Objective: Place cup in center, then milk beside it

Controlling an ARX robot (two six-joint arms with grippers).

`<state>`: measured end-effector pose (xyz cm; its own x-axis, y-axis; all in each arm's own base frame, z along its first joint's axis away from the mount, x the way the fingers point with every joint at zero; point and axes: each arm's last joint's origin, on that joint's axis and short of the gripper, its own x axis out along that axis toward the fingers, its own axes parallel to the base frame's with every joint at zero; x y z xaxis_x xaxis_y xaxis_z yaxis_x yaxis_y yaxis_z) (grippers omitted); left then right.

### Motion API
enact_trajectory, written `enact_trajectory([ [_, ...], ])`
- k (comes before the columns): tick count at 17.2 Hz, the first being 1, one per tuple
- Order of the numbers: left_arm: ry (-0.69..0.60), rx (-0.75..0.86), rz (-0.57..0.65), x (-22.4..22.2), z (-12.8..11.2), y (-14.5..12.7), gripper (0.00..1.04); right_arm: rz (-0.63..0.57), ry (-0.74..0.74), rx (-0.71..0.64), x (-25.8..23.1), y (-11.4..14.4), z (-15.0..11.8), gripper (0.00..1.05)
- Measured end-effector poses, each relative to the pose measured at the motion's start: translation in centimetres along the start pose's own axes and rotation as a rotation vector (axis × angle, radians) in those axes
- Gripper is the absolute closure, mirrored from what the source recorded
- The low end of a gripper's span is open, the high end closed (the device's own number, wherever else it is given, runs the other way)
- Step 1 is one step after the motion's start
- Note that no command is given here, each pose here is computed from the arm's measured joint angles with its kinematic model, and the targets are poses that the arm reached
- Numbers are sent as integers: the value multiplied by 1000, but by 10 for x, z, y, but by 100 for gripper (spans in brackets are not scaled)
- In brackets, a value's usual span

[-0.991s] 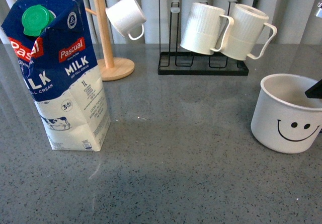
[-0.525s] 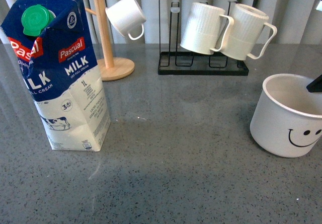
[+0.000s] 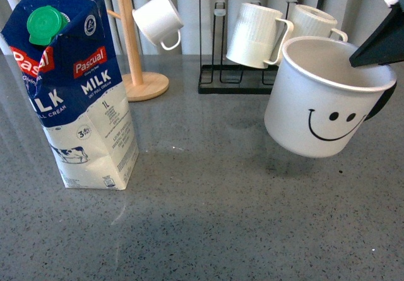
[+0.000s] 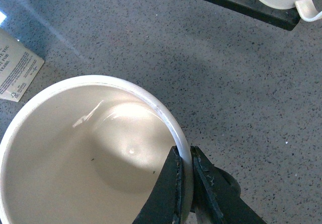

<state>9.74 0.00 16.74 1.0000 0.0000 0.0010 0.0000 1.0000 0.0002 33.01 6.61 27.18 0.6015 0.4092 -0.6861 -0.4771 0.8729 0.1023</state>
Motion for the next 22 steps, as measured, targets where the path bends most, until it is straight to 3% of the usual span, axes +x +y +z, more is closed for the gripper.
enact_trajectory([
  [7, 0, 0, 0, 0, 0, 0, 7, -44, 105, 40, 47, 29, -14, 102],
  [11, 0, 0, 0, 0, 0, 0, 7, -85, 130, 70, 59, 28, -19, 102],
  [20, 0, 0, 0, 0, 0, 0, 7, -54, 109, 64, 65, 34, -16, 101],
  [22, 0, 0, 0, 0, 0, 0, 7, -42, 112, 51, 66, 34, -18, 79],
])
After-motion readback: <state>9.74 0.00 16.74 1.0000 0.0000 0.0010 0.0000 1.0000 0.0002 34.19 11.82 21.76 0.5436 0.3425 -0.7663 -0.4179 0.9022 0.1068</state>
